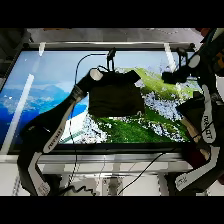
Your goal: Fold the clothes and pants, and hang the long-sleeved shirts on hangers.
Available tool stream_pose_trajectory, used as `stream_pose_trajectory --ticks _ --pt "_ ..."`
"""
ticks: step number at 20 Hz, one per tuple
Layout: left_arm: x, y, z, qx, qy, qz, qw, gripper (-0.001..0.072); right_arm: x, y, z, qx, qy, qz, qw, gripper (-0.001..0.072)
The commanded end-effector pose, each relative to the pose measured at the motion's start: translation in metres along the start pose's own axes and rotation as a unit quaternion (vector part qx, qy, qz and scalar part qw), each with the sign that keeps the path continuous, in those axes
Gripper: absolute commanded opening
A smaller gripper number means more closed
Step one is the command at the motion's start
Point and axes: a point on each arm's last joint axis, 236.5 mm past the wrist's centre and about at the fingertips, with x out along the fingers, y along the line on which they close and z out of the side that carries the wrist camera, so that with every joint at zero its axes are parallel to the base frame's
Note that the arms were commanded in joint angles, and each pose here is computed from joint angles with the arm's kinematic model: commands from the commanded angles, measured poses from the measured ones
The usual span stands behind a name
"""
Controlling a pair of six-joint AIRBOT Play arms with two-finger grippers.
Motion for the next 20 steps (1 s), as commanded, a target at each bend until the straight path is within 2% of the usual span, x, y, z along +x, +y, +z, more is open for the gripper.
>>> stream_pose_trajectory --ticks 1,2,3,4,5,6,7,13,20 --pt "-0.035 0.007 0.004 0.061 0.031 0.007 0.998 0.0708 0.037 0.033 -0.046 0.032 0.027 0.166 0.985 0.0031" --pt "-0.043 0.012 0.007 0.077 0.033 0.023 0.996 0.0707 0.048 0.043 -0.049 0.076 0.017 0.195 0.978 0.0175" --pt "-0.049 0.018 0.010 0.094 0.032 0.040 0.994 0.0707 0.058 0.051 -0.051 0.112 0.013 0.213 0.970 0.0359" --pt "-0.052 0.020 0.012 0.104 0.033 0.049 0.993 0.0707 0.068 0.059 -0.054 0.144 0.016 0.224 0.964 0.0487" --pt "-0.053 0.021 0.012 0.108 0.033 0.053 0.992 0.0706 0.078 0.068 -0.058 0.170 0.026 0.234 0.957 0.0576" --pt "-0.052 0.021 0.012 0.108 0.034 0.053 0.992 0.0705 0.084 0.080 -0.060 0.182 0.036 0.244 0.952 0.0619" --pt "-0.052 0.021 0.011 0.107 0.034 0.053 0.992 0.0701 0.089 0.093 -0.059 0.193 0.041 0.256 0.946 0.0715" --pt "-0.047 0.017 0.003 0.109 0.045 0.047 0.992 0.0698 0.092 0.152 -0.028 0.195 -0.002 0.287 0.938 0.0720" --pt "-0.047 0.016 -0.002 0.108 0.056 0.045 0.992 0.0698 0.072 0.156 -0.012 0.186 -0.001 0.295 0.937 0.0714"
